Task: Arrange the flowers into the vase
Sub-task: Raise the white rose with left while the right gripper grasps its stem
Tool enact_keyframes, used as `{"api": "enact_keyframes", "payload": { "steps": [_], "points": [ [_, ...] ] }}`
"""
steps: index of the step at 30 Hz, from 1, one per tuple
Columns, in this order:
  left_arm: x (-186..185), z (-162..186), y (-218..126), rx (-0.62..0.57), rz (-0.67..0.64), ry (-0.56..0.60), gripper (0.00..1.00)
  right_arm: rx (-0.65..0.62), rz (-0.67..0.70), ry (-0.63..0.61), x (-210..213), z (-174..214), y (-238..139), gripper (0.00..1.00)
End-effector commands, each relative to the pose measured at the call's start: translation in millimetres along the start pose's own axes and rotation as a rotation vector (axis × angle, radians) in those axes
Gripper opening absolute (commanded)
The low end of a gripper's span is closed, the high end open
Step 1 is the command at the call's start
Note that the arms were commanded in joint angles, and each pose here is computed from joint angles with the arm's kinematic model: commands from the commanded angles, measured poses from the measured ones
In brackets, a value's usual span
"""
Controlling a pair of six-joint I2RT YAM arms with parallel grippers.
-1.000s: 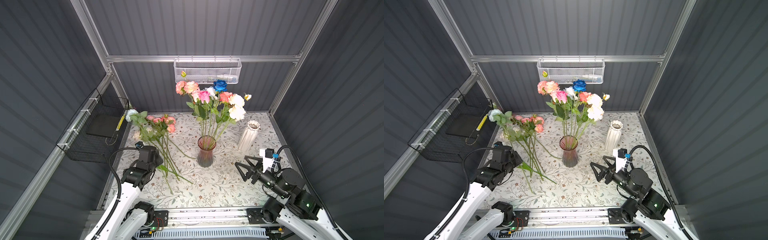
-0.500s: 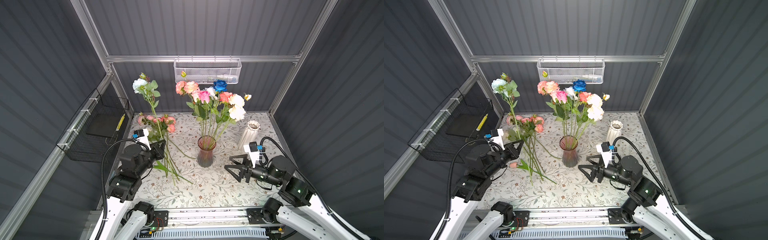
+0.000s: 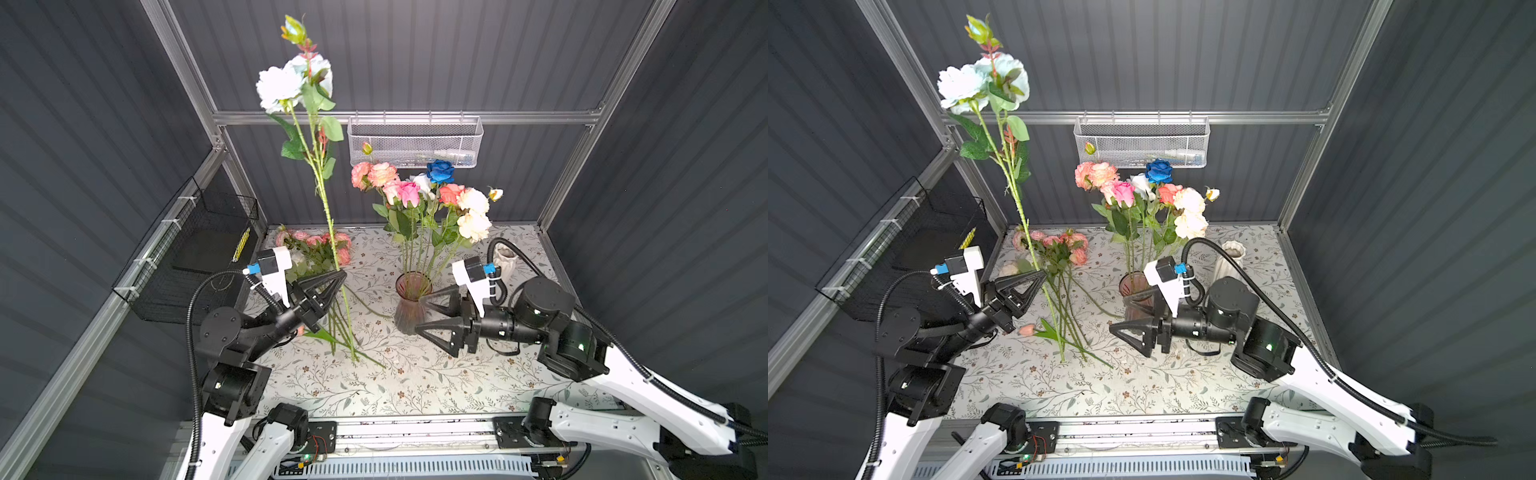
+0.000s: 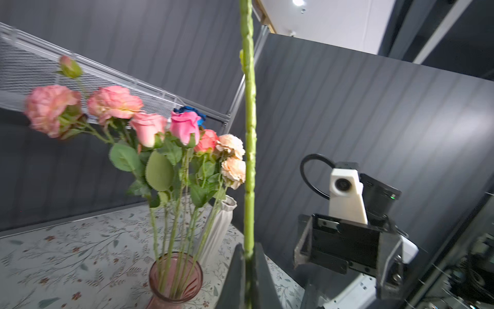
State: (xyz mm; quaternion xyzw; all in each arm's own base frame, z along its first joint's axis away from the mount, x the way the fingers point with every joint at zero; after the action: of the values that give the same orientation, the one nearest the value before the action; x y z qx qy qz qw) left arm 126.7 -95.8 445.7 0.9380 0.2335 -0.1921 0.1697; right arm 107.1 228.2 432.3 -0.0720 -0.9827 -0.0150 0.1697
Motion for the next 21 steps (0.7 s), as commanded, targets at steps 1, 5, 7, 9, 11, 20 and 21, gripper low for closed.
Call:
{"api": "enact_keyframes", "payload": {
  "steps": [1, 5, 7, 9, 11, 20, 21],
  "points": [
    [-16.0, -7.7, 7.3, 0.055, 0.207, 0.033, 0.00, -0.068, -0.075, -0.056, 10.5, -26.0, 10.4, 0.87],
    [-12.3, -3.3, 15.9, 0.103, 0.317, -0.013, 0.00, -0.106, -0.081, -0.073, 10.2, -45.5, 25.4, 0.88],
    [-11.1, -0.2, 17.0, 0.122, 0.343, -0.018, 0.00, -0.112, -0.087, -0.071, 7.1, -51.6, 37.2, 0.87],
    [-11.3, 2.7, 17.0, 0.145, 0.367, -0.015, 0.00, -0.117, -0.098, -0.070, 5.5, -56.9, 46.2, 0.87],
    [-12.4, 6.1, 16.9, 0.172, 0.395, -0.011, 0.00, -0.120, -0.102, -0.071, 4.1, -62.8, 53.9, 0.87],
    [-12.6, 20.4, 19.0, 0.259, 0.426, -0.014, 0.00, -0.135, -0.103, -0.077, -0.3, -79.7, 75.4, 0.76],
    [-12.4, 21.9, 19.5, 0.267, 0.428, -0.014, 0.00, -0.133, -0.110, -0.078, 0.0, -80.6, 77.0, 0.73]
  ]
}}
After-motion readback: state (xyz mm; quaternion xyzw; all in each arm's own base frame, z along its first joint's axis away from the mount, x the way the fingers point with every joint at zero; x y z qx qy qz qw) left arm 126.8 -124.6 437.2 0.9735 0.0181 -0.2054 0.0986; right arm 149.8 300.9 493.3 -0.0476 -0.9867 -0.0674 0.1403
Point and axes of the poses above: each gripper's point midway between its finger pads, its own y axis out along the fingers, its own x axis along the line the jaws close on, z = x × y, the point moved 9 cm from there along -y, back along the fingers, and after that the axes turned 4 degrees about -y, right-handed, at the moved point
